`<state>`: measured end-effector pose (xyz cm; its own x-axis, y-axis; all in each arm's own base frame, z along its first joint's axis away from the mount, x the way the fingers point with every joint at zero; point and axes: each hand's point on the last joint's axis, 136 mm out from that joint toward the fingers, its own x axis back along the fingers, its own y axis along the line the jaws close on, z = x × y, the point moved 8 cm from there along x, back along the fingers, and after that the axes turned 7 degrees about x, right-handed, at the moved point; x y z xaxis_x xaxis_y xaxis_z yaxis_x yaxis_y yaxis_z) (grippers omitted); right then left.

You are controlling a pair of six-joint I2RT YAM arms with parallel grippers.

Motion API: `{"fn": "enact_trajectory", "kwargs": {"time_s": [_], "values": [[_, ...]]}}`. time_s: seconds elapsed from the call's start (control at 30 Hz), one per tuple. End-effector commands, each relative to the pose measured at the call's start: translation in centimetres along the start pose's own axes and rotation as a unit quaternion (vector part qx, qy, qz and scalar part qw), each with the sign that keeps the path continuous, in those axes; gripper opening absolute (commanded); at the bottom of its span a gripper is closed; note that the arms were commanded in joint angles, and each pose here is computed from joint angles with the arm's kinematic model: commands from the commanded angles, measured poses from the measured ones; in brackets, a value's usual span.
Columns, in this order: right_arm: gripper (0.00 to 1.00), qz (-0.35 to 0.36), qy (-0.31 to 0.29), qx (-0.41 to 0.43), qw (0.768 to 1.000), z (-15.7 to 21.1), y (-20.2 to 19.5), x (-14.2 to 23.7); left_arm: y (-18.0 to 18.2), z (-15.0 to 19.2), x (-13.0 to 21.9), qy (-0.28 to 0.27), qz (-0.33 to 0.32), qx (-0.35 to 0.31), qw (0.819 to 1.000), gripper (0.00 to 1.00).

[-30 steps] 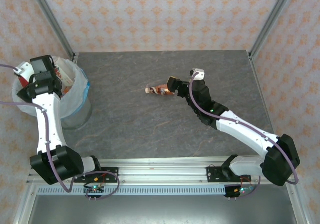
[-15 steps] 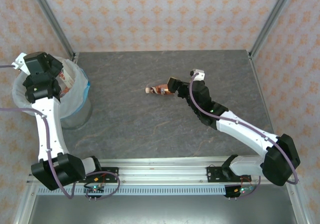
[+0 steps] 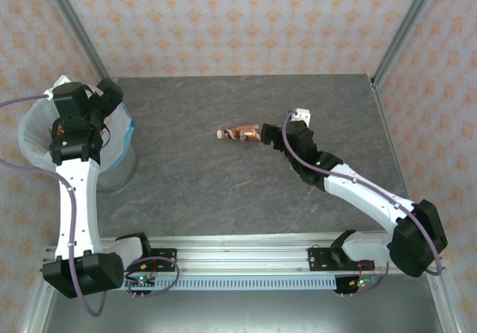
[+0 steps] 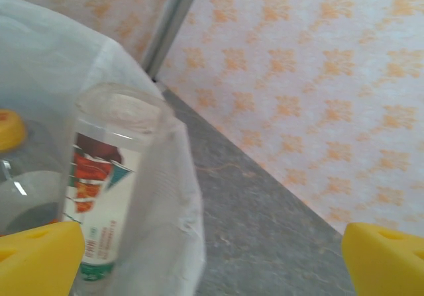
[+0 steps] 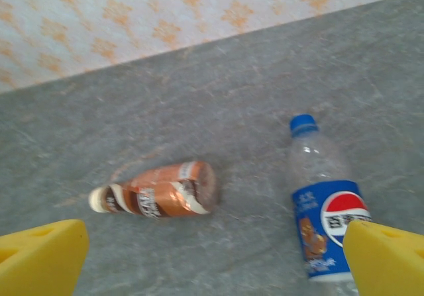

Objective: Put the plastic bottles in the bin

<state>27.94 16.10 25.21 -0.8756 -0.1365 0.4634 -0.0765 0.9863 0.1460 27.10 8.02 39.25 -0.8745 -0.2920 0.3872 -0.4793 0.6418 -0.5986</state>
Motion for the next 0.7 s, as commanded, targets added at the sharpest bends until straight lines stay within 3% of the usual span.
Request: {"fn": "enact_trajectory", "kwargs": {"time_s": [0.0, 0.27, 0.4, 0.67], "values": [[0.99, 0.046, 0.034, 0.033, 0.998, 0.4, -1.5, -0.3, -2.2, 0.6, 1.0, 0.027, 0.083, 0.008, 0.996, 1.0], [0.99, 0.075, 0.104, 0.035, 0.991, 2.6, -4.5, -2.0, -5.7, 3.5, 2.3, 0.079, 0.168, -0.026, 0.982, 1.0], [0.99, 0.055, 0.153, 0.042, 0.986, 3.9, -5.3, -2.8, -6.6, 4.9, 2.4, 0.104, 0.195, -0.029, 0.975, 1.0], [0.99, 0.054, 0.232, 0.073, 0.969, 5.7, -6.3, -4.4, -6.2, 6.0, 2.1, 0.117, 0.18, -0.037, 0.976, 1.0]]}}
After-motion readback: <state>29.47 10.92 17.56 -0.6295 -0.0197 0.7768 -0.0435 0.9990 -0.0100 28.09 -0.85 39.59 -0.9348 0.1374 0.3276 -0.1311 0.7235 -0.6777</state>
